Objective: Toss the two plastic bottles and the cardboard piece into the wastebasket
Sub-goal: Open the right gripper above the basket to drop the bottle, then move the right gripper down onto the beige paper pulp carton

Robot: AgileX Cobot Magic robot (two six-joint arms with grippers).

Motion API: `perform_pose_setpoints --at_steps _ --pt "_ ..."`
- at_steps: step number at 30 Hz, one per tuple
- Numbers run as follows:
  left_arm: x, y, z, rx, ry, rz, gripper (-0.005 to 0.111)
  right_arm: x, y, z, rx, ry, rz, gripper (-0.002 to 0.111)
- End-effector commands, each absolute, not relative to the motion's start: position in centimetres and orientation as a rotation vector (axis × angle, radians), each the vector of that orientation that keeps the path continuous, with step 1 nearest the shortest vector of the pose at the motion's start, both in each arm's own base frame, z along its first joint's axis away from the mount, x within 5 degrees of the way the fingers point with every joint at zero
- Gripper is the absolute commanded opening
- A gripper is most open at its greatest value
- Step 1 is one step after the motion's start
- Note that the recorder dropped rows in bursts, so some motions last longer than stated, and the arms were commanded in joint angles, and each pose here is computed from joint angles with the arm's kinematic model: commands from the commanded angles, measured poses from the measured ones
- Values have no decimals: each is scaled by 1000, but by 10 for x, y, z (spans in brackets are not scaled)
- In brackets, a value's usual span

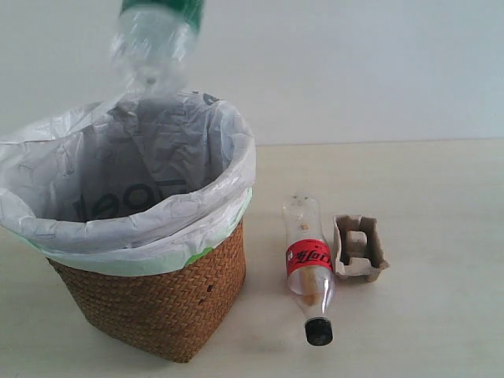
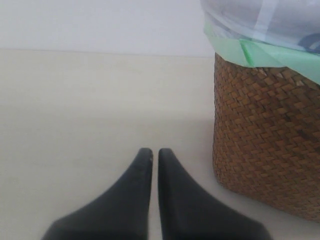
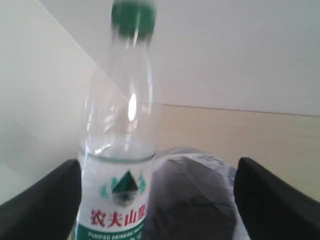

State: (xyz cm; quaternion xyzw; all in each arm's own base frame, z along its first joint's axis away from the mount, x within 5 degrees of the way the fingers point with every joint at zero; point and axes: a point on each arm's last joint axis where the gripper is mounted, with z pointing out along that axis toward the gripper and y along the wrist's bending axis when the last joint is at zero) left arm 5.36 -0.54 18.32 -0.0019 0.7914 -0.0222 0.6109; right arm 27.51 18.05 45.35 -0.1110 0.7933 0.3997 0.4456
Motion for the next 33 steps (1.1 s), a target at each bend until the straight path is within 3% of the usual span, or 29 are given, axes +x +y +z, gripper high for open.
perform_pose_setpoints --at_steps 1,10,13,18,25,33 --pt "53 -5 182 1 1829 -41 4 280 169 439 -282 2139 745 75" --pt "53 -5 182 1 1829 -41 4 289 125 406 -147 2365 115 77" --pt "53 -5 182 1 1829 -41 4 293 106 388 -87 2436 8 71" --pt "53 -5 182 1 1829 -41 4 298 79 348 -21 2541 -75 55" --pt "53 -5 182 1 1829 -41 4 298 66 290 -11 2589 -56 71" --pt "53 -5 182 1 1829 -41 4 312 83 243 8 2682 69 71"
